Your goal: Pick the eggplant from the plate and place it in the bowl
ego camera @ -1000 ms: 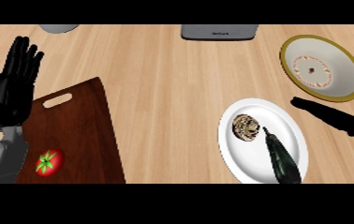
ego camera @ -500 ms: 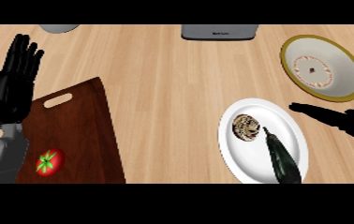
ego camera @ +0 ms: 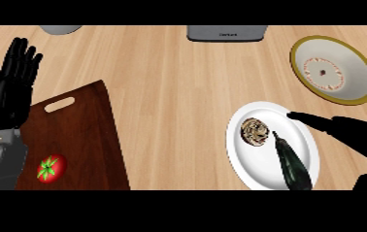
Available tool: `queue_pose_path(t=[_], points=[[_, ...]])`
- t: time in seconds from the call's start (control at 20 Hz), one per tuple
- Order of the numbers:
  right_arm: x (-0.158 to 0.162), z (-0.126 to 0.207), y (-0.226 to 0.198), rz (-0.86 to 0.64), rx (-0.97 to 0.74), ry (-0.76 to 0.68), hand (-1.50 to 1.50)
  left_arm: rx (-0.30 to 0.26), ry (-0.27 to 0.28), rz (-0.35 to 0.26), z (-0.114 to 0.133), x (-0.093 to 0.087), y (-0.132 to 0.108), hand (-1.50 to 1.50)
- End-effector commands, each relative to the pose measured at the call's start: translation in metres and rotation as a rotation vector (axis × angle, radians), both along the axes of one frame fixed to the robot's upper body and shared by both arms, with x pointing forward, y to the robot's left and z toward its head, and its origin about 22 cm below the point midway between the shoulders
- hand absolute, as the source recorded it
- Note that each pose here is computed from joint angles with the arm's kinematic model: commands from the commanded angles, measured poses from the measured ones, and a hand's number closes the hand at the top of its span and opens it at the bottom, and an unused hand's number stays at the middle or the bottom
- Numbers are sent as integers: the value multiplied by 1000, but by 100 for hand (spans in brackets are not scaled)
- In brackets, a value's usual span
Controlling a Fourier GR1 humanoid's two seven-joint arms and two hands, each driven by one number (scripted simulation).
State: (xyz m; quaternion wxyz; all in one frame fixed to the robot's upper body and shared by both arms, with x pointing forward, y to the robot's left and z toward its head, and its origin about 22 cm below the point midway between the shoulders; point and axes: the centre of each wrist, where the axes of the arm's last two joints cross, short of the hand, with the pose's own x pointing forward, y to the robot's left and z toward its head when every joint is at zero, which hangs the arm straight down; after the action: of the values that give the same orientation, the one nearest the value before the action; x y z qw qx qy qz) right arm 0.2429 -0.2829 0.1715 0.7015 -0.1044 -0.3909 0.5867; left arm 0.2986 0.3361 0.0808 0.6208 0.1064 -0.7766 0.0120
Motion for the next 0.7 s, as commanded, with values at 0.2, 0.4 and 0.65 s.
queue_pose_path(t=[0.2,0.4,0.65], points=[[3,-64,-16,-9,-55,57,-150,-3,-9,-21,1,-4,-24,0],[-18,-56,-16,-8,-39,23,-150,12,8,3,1,-1,4,0],[9,-71,-14,10,12,0,-150,12,4,-12,2,-13,-1,0]])
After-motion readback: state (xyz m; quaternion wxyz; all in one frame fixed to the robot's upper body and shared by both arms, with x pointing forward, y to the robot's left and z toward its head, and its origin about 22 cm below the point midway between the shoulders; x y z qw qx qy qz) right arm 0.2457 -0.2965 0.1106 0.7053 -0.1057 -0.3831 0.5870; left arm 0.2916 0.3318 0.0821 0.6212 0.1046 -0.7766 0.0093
